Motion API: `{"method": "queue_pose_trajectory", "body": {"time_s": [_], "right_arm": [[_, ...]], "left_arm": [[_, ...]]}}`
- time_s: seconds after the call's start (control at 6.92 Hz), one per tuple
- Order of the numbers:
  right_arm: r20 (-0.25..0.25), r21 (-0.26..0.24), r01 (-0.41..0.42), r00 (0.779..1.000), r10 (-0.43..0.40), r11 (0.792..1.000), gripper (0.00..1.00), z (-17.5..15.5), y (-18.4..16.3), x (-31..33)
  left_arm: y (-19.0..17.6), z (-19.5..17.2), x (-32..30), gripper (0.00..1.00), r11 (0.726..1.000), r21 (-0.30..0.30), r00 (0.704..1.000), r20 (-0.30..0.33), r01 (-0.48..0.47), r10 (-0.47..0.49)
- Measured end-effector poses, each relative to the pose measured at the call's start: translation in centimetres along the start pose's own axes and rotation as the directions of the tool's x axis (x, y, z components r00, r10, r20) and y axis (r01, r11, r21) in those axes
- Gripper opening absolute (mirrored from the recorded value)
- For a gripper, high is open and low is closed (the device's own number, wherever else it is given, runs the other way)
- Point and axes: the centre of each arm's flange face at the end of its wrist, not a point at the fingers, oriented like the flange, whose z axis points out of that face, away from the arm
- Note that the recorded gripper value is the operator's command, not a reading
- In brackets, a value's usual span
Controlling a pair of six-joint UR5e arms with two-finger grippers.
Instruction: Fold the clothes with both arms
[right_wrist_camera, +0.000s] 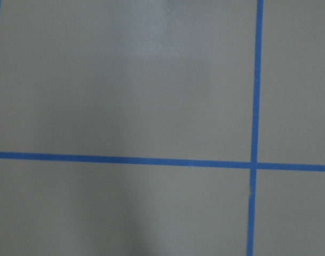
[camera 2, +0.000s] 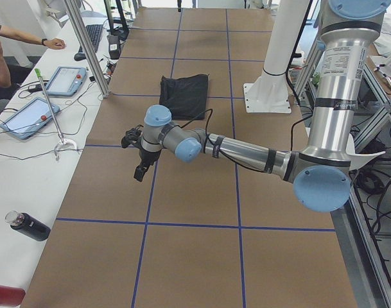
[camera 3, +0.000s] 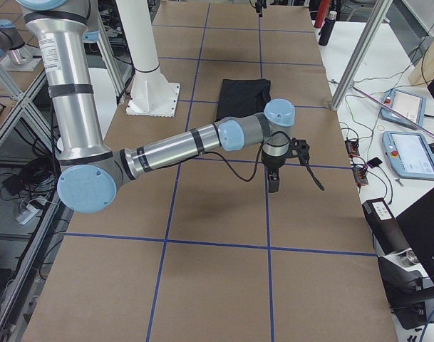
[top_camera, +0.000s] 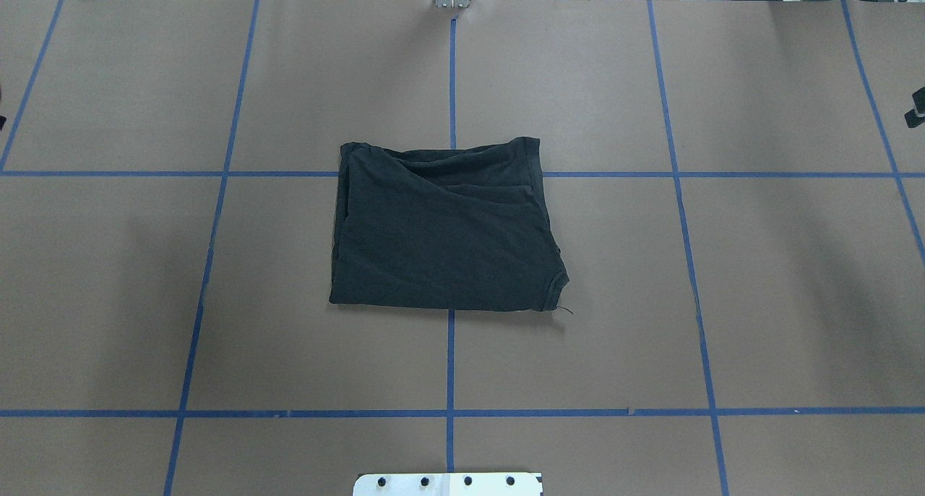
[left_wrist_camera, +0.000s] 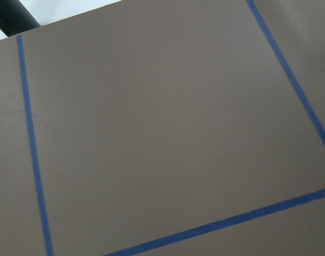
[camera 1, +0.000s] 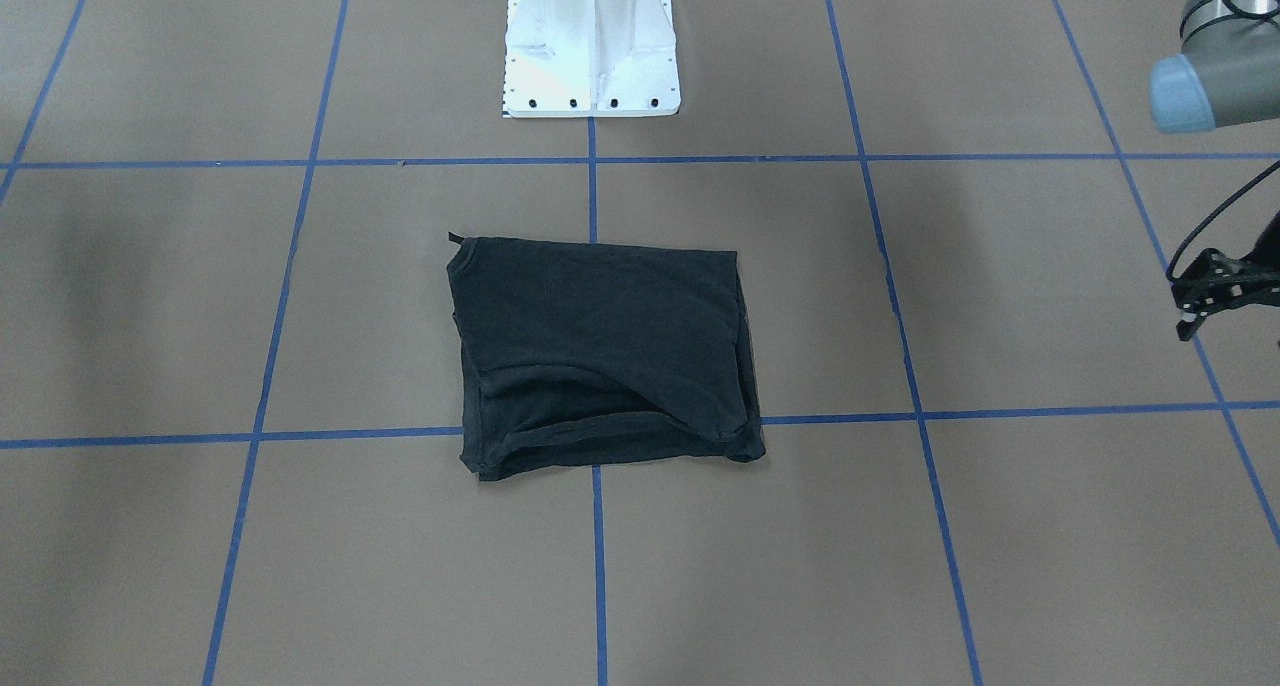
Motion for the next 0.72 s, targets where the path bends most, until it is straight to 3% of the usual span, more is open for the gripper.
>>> {"method": "queue_pose_trajectory", "body": {"time_s": [0.43, 0.72], "right_arm": [[0.002, -0.078, 0.043, 0.999, -0.043, 0.996, 1.00, 1.7, 3.4, 4.7], [0.072, -0.114, 0.008, 0.997, 0.001, 0.993, 1.00, 3.0, 5.9, 6.6]], "left_arm": [[4.0, -5.1, -10.4, 0.99, 0.992, -0.129, 1.000, -0.002, -0.007, 0.007], [7.2, -4.1, -13.4, 0.99, 0.978, -0.206, 0.999, -0.011, 0.040, -0.043]]}}
